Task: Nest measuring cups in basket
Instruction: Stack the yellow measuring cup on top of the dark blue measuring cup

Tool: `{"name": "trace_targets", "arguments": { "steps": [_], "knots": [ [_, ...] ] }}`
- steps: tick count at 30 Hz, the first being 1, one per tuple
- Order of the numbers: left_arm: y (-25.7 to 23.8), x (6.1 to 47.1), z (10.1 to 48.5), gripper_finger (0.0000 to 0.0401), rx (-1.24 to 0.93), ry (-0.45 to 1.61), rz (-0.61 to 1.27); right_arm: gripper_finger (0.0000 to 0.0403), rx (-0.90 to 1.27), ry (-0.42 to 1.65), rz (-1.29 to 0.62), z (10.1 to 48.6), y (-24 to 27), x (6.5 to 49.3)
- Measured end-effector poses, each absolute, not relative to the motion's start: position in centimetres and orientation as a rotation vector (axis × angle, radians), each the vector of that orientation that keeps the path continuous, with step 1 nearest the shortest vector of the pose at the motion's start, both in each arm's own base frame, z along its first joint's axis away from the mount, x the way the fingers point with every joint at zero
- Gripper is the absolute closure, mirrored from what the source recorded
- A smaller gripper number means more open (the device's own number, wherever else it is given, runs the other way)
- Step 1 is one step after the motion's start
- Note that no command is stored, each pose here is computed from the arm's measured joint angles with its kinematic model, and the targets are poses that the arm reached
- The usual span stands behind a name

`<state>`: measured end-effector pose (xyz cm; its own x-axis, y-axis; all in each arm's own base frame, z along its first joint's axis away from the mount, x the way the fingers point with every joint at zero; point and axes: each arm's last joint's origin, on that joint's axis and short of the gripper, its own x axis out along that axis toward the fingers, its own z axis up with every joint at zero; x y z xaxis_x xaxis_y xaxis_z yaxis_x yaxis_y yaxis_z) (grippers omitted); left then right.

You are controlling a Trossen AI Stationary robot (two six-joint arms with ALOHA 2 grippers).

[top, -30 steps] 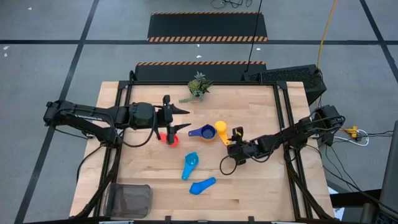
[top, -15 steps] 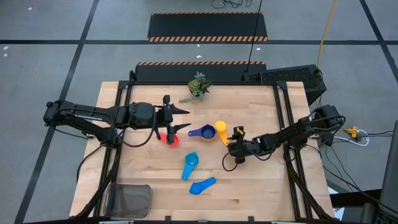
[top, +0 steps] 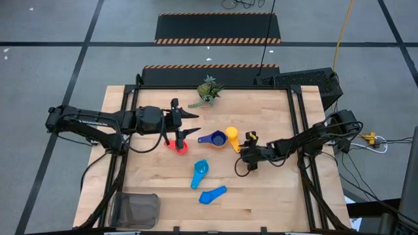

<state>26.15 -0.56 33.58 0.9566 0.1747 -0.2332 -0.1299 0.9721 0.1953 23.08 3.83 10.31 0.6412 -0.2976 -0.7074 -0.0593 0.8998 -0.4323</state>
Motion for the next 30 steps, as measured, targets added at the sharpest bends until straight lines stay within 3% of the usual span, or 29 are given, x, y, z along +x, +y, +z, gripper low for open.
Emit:
{"name": "trace_targets", "arguments": {
  "steps": [15,30],
  "knots": [
    [-0.6,26.1,33.6,0.0183,0.180,0.253,0.155,0.0396,-0.458,0.863,-0.143,10.4,3.8,23.2],
    [-0.5,26.0,33.2,0.0183,0.184,0.288,0.153,0.0403,-0.466,0.772,-0.339,12.7,3.3,22.7]
  ]
}}
